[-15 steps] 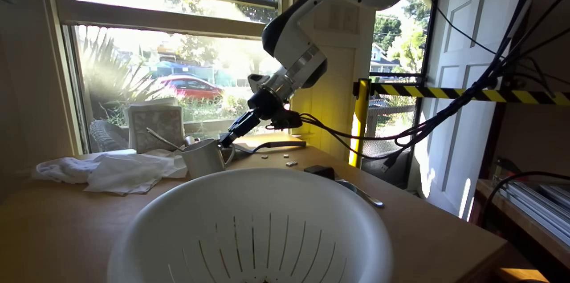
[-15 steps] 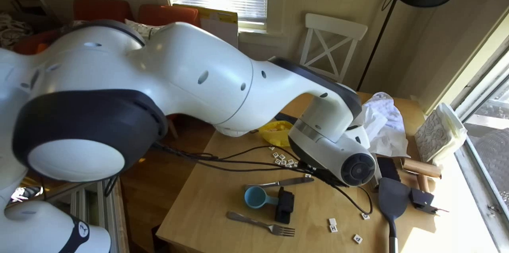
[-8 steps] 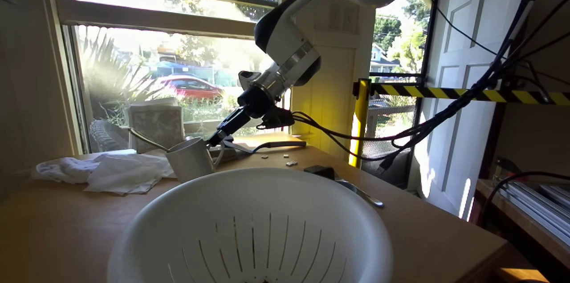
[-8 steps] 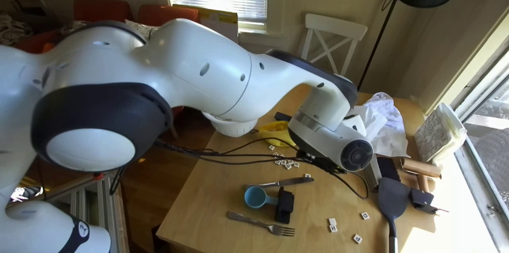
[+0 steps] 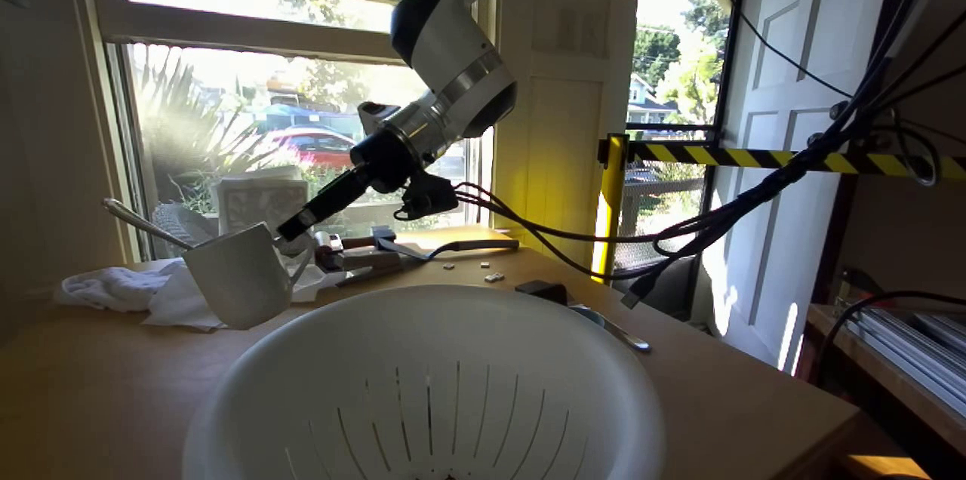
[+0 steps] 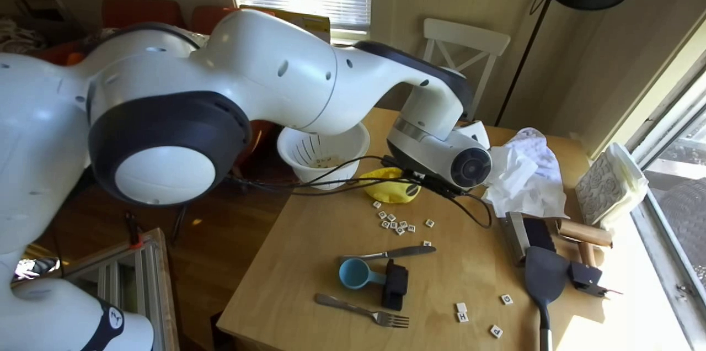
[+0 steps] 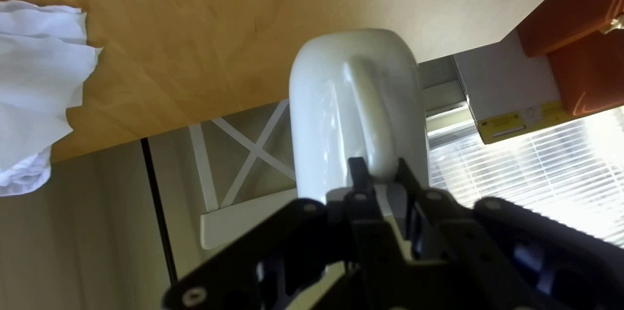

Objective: Move the mug to the left

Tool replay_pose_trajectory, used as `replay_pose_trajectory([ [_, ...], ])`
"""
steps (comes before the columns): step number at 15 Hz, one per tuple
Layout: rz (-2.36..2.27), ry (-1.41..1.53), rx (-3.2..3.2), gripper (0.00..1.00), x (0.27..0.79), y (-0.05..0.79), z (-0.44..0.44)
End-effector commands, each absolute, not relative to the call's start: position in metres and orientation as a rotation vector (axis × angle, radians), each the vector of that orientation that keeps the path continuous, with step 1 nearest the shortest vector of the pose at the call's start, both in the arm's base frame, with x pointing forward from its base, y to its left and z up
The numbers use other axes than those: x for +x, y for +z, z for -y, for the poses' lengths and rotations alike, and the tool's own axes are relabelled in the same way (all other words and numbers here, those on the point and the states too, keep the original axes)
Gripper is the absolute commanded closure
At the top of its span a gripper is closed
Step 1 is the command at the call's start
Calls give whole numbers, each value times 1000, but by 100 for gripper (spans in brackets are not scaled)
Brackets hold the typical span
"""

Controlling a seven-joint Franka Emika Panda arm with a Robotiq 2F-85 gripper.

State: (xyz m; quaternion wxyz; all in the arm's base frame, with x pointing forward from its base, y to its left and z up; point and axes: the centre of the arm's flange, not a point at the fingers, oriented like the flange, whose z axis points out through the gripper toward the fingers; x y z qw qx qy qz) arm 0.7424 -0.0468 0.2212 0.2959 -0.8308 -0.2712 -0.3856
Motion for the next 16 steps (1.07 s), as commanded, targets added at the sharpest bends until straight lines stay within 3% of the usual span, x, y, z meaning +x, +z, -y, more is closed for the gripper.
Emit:
replay_pose_trajectory([
  [1,720,-1027,-2209,85,743,221,47],
  [3,716,-1029,-2211,85,744,219,49],
  [4,714,-1028,-2212,96,744,219,50],
  [16,665,-1330,-1953,96,814,166,15],
])
